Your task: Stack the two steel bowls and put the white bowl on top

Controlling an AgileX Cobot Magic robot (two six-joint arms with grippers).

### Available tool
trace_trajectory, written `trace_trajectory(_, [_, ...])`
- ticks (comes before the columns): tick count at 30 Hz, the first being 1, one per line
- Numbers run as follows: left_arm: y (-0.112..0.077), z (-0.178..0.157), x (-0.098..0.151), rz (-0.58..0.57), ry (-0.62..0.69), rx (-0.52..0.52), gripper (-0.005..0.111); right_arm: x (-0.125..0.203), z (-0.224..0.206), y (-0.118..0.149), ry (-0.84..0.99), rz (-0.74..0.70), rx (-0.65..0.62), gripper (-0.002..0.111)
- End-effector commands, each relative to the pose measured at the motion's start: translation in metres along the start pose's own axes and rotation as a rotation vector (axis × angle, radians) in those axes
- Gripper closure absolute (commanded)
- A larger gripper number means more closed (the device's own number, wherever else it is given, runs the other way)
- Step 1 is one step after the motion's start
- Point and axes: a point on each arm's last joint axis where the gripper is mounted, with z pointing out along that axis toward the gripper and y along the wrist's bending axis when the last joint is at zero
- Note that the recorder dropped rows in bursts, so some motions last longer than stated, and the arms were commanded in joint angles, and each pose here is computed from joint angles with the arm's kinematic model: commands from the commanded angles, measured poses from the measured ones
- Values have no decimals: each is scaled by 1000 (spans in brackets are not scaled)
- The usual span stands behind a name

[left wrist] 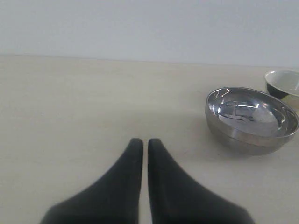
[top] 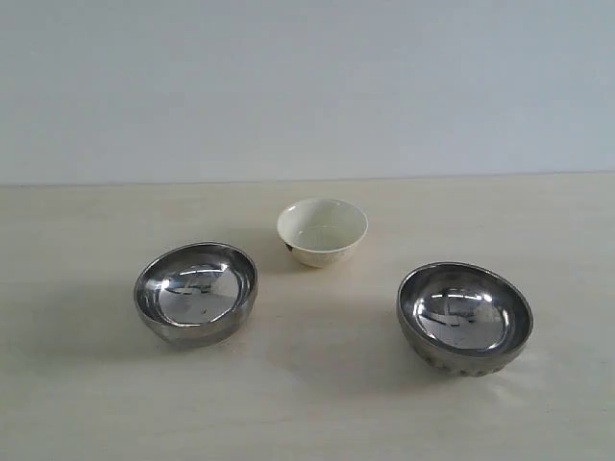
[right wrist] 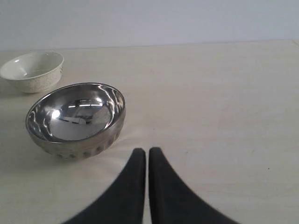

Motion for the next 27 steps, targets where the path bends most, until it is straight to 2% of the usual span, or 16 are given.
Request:
trace_trajectory(1, [0,0,0,-4,-7,5,103,-1,0,0,-10,-4,0,108])
trace_trajectory(14, [0,0,0,-4,-7,5,103,-2,0,0,-29,-38,1,108])
trace_trajectory(18, [0,0,0,-4,-7,5,103,-14,-1,0,-161,-104,8,108])
trace_trajectory(23, [0,0,0,-4,-7,5,103,-34,-7,0,-388,-99,18,108])
trace_trajectory(27, [0,0,0,-4,-7,5,103,-50,-16,0,-591,10,-6,108])
